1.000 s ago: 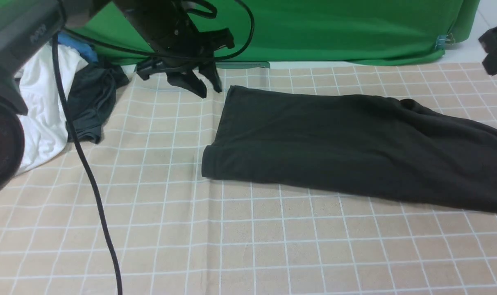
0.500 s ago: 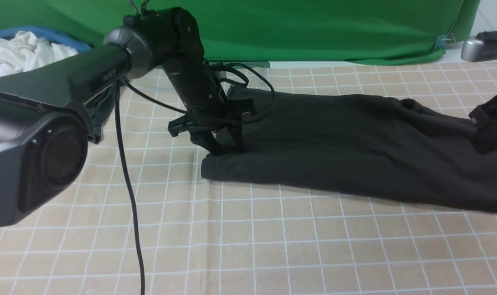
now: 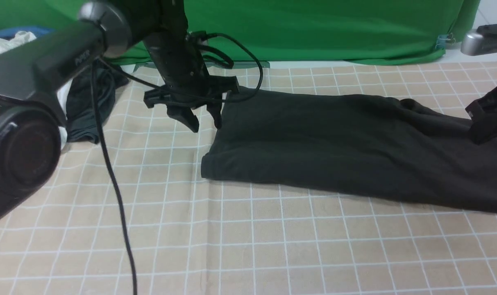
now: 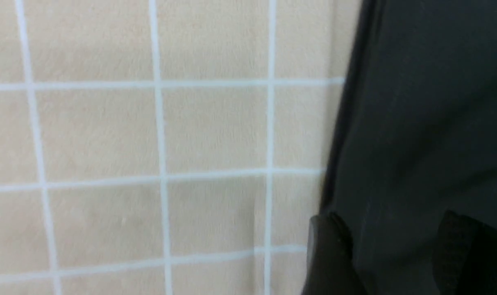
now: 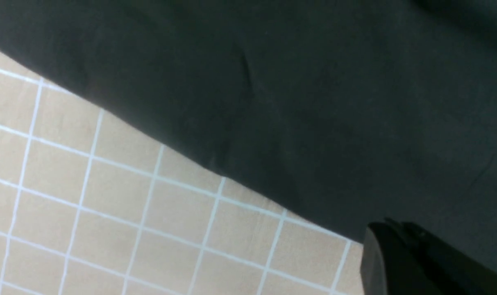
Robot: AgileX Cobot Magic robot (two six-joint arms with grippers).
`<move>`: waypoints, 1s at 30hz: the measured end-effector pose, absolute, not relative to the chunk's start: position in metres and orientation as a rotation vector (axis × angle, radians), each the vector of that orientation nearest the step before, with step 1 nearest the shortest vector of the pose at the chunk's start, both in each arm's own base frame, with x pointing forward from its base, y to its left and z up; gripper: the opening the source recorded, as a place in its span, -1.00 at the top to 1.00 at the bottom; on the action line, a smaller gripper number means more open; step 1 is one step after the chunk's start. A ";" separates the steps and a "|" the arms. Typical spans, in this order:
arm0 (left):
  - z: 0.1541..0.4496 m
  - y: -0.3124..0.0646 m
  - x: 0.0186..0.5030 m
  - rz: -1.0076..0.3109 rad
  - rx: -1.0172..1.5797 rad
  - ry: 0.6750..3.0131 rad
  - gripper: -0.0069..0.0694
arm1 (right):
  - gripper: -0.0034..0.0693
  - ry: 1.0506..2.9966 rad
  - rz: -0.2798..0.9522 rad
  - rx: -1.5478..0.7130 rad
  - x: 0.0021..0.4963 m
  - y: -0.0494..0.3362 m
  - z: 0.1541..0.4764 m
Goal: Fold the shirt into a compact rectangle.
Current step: 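Pull the folded dark garment lengthwise by its ends to straighten it flat on the table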
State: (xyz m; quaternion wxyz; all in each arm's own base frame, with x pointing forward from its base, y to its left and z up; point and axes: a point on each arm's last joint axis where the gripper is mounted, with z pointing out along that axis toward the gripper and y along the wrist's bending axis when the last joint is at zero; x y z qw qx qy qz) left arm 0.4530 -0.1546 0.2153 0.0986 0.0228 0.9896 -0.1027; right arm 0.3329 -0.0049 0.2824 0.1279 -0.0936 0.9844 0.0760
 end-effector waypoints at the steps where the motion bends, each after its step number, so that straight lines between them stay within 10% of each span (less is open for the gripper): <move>1: 0.211 -0.156 0.455 -0.312 0.062 2.926 -0.07 | 0.84 2.863 0.221 -0.272 0.333 -0.005 0.282; 12: 0.178 -0.167 0.467 -0.457 0.044 2.901 -0.59 | 0.84 2.835 0.232 -0.244 0.336 -0.004 0.283; 30: 0.171 -0.175 0.469 -0.596 0.055 2.892 -0.54 | 0.84 2.815 0.230 -0.214 0.338 -0.004 0.284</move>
